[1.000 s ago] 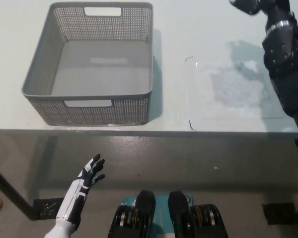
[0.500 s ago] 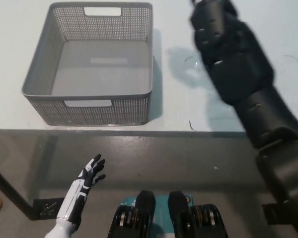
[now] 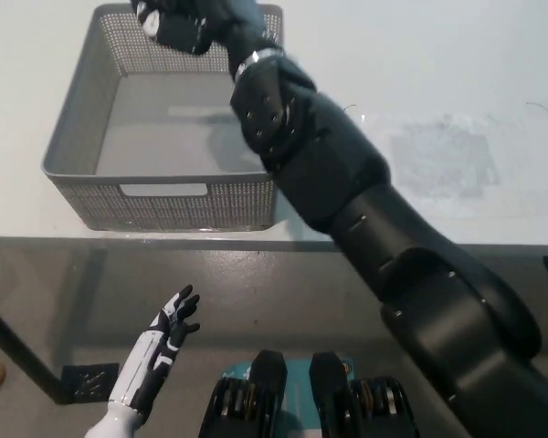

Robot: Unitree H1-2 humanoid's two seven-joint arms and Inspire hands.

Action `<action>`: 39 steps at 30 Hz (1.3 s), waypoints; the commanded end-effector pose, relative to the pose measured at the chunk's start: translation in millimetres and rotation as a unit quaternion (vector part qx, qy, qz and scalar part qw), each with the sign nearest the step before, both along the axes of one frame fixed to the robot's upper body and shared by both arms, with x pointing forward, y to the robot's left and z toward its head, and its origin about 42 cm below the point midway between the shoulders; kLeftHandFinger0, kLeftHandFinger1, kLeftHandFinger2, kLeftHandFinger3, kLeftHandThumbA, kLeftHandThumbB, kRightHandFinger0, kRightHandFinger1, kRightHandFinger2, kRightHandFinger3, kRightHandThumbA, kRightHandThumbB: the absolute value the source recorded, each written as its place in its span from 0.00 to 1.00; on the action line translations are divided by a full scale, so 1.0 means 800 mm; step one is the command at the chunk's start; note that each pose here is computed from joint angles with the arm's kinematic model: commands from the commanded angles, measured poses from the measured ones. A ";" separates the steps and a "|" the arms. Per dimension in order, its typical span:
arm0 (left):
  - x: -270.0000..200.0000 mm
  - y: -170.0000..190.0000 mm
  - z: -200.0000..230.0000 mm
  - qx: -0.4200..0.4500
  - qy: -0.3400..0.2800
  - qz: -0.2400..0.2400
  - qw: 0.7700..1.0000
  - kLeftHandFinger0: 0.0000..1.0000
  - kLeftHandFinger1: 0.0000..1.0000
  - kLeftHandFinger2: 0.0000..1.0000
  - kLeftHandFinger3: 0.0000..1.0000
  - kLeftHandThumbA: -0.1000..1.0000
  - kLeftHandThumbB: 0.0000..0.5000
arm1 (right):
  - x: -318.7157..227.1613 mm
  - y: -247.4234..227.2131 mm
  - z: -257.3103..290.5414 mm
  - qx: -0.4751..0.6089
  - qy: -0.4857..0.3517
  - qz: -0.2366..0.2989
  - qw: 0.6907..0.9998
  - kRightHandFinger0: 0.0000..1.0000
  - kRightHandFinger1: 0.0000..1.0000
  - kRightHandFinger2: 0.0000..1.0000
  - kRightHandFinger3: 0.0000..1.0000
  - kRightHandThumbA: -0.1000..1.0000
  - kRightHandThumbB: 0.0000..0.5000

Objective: Use the right hand to pick up a webcam and put it into a container on the left side

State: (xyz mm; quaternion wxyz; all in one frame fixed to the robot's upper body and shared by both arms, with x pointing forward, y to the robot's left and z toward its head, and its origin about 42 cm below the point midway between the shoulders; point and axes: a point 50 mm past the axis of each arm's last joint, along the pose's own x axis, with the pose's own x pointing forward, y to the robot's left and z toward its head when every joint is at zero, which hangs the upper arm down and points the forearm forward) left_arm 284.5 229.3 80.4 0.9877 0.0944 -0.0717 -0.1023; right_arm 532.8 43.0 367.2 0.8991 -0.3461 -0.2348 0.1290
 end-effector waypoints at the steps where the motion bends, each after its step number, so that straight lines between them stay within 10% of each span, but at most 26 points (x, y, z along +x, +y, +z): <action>1: 0.012 -0.001 0.019 0.027 -0.033 -0.021 0.999 0.92 1.00 1.00 1.00 0.94 0.19 | -0.002 0.017 0.036 0.027 -0.037 0.021 0.999 0.00 0.36 0.77 0.83 0.00 0.39; 19: 0.021 -0.003 0.027 0.046 -0.038 -0.036 0.998 0.95 1.00 1.00 1.00 0.92 0.38 | 0.008 -0.007 -0.044 -0.011 0.036 0.003 0.999 0.08 0.51 0.88 0.94 0.00 0.32; 24: 0.022 -0.003 0.027 0.046 -0.039 -0.039 0.997 0.94 1.00 1.00 1.00 0.90 0.36 | 0.013 -0.015 -0.039 -0.044 0.046 0.047 0.997 1.00 1.00 1.00 1.00 0.69 0.78; 28: 0.024 -0.003 0.028 0.046 -0.041 -0.041 0.997 0.93 1.00 1.00 1.00 0.91 0.36 | 0.016 -0.022 -0.036 -0.084 0.049 0.060 0.993 1.00 1.00 1.00 1.00 1.00 0.77; 39: 0.024 -0.004 0.026 0.046 -0.037 -0.044 0.997 0.93 1.00 1.00 1.00 0.92 0.36 | 0.020 -0.039 -0.019 -0.055 0.036 0.067 0.996 1.00 1.00 1.00 1.00 1.00 0.78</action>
